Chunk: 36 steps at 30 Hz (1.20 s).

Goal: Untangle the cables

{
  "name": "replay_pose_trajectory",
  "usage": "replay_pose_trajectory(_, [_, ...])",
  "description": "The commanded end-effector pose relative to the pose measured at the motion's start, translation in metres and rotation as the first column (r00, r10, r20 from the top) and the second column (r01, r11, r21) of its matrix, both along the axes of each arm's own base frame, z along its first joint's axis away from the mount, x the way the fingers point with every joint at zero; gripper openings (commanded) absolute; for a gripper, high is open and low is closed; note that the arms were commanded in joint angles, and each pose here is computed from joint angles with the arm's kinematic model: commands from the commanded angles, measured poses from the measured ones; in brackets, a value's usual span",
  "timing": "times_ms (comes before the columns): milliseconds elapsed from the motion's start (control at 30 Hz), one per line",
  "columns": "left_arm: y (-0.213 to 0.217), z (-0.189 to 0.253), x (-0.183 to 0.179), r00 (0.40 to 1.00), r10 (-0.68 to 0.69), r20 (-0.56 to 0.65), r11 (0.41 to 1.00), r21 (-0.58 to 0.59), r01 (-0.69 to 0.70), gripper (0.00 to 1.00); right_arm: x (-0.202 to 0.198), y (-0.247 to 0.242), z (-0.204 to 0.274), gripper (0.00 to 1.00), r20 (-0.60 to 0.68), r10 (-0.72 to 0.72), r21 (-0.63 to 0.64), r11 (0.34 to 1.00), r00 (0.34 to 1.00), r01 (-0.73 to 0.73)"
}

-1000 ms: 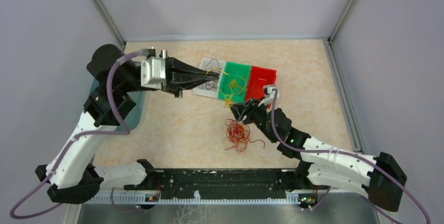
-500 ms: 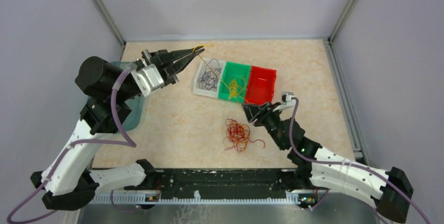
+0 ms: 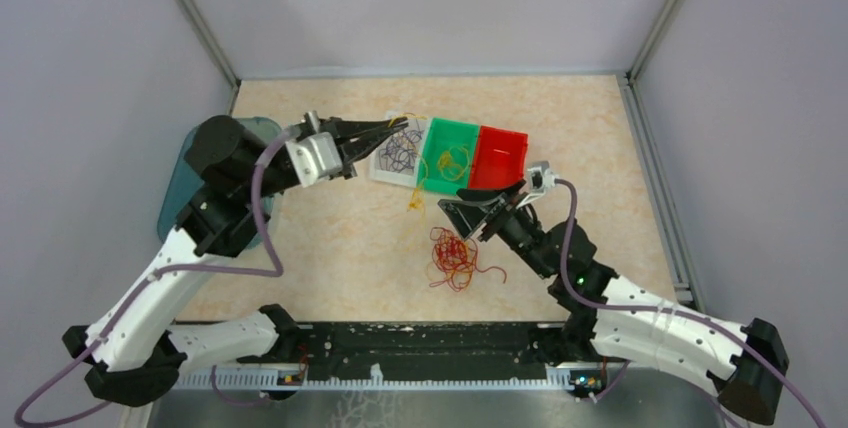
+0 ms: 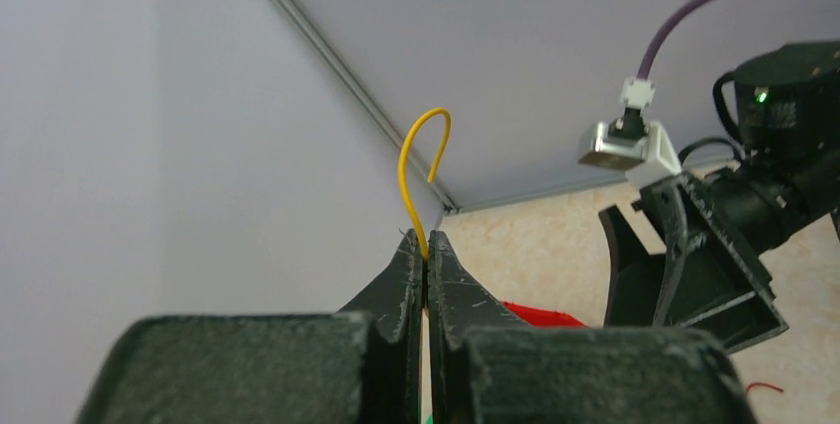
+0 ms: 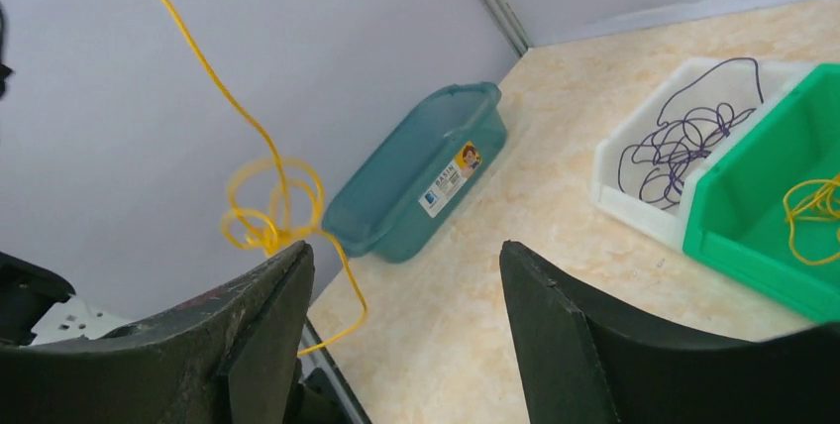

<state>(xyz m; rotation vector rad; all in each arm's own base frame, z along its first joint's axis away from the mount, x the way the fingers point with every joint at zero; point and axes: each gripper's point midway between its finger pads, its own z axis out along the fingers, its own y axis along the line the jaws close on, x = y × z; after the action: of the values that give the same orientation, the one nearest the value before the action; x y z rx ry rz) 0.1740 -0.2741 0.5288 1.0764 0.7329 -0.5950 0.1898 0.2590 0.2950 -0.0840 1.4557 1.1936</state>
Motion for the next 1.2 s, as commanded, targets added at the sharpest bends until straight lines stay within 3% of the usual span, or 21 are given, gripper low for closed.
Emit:
replay_pose_trajectory(0, [-0.010, -0.032, 0.023, 0.998, 0.056, -0.016, 0.996, 0.069, -0.054, 0.00, 0.000, -0.012, 0.039, 0.70, 0.067, -0.031, 0.070, 0.997, 0.997, 0.026])
replay_pose_trajectory(133, [-0.017, -0.057, 0.059, 0.984, 0.176, -0.037, 0.978, 0.117, -0.171, 0.00, 0.020, -0.036, 0.017, 0.67, -0.019, -0.180, 0.010, 0.984, 0.984, 0.180])
replay_pose_trajectory(233, [-0.026, -0.071, 0.077, 0.977, 0.210, -0.023, 0.971, 0.124, -0.205, 0.00, 0.042, -0.067, -0.010, 0.66, -0.097, -0.379, -0.116, 0.923, 0.920, 0.367])
replay_pose_trajectory(467, [-0.049, -0.113, 0.129, 0.961, 0.278, 0.012, 0.945, 0.177, -0.276, 0.00, 0.053, -0.111, -0.049, 0.65, -0.158, -0.596, -0.266, 0.793, 0.787, 0.548])
replay_pose_trajectory(800, [-0.067, -0.158, 0.230, 0.926, 0.369, 0.077, 0.893, 0.248, -0.376, 0.00, 0.050, -0.138, -0.068, 0.63, -0.144, -0.671, -0.298, 0.731, 0.728, 0.614])
replay_pose_trajectory(1167, [-0.089, -0.173, 0.291, 0.912, 0.404, 0.072, 0.882, 0.235, -0.409, 0.00, 0.055, -0.129, -0.075, 0.63, -0.123, -0.651, -0.334, 0.738, 0.749, 0.587])
